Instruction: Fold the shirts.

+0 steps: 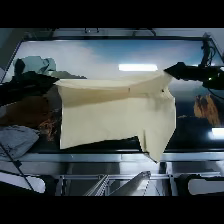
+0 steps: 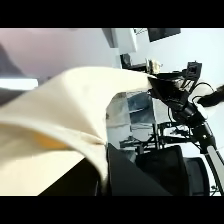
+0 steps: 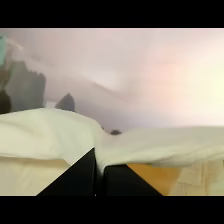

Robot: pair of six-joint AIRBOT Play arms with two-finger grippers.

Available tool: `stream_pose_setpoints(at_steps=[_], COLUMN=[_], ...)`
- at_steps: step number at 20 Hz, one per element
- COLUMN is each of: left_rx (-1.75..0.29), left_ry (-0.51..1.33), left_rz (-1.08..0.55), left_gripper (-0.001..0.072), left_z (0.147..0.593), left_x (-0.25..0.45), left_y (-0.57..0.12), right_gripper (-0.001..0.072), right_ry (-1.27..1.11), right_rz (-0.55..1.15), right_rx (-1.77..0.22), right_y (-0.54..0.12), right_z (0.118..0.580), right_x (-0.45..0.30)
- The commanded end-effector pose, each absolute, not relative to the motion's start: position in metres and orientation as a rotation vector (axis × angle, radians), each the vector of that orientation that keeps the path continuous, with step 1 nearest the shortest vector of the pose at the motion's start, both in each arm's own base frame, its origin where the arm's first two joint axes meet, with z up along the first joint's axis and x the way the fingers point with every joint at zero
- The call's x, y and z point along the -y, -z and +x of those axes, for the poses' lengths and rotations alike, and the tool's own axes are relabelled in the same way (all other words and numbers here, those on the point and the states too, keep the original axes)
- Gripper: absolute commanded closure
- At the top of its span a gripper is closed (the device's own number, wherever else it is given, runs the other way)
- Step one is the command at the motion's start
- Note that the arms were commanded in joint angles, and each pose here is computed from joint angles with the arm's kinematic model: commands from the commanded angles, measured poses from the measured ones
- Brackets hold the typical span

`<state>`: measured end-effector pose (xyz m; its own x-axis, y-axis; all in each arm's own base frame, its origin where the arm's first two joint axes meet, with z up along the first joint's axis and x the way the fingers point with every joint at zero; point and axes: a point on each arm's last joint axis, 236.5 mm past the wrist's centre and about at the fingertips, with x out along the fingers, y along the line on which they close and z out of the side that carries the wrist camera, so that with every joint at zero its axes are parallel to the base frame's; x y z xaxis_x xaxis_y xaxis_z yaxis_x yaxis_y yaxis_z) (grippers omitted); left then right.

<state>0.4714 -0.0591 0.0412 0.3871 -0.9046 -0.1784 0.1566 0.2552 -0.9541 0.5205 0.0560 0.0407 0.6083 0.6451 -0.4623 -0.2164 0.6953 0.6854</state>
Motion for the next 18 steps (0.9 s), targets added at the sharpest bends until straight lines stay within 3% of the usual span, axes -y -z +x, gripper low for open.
stream_pose_setpoints(at_steps=[1, 8, 16, 17, 18], left_rx=[-0.959, -1.269, -1.507, -1.536, -1.558], left_ry=[0.828, 0.633, 0.640, 0.654, 0.654], left_rz=[-1.080, -0.878, -0.778, -0.770, -0.785], left_gripper=[0.0691, 0.0691, 0.0698, 0.0662, 0.0473], left_z=[0.500, 0.488, 0.443, 0.435, 0.431], left_x=[0.059, 0.053, 0.067, 0.067, 0.068], left_y=[0.004, 0.076, 0.095, 0.094, 0.092], right_gripper=[0.0688, 0.0687, 0.0687, 0.0686, 0.0648], right_ry=[-0.472, -0.511, -0.563, -0.565, -0.574], right_rz=[0.690, 0.703, 0.727, 0.728, 0.730], right_rx=[-0.809, -0.883, -0.968, -0.969, -0.973], right_y=[0.009, 0.033, 0.064, 0.064, 0.063], right_z=[0.537, 0.518, 0.506, 0.505, 0.504], right_x=[-0.031, -0.001, -0.019, -0.019, -0.021])
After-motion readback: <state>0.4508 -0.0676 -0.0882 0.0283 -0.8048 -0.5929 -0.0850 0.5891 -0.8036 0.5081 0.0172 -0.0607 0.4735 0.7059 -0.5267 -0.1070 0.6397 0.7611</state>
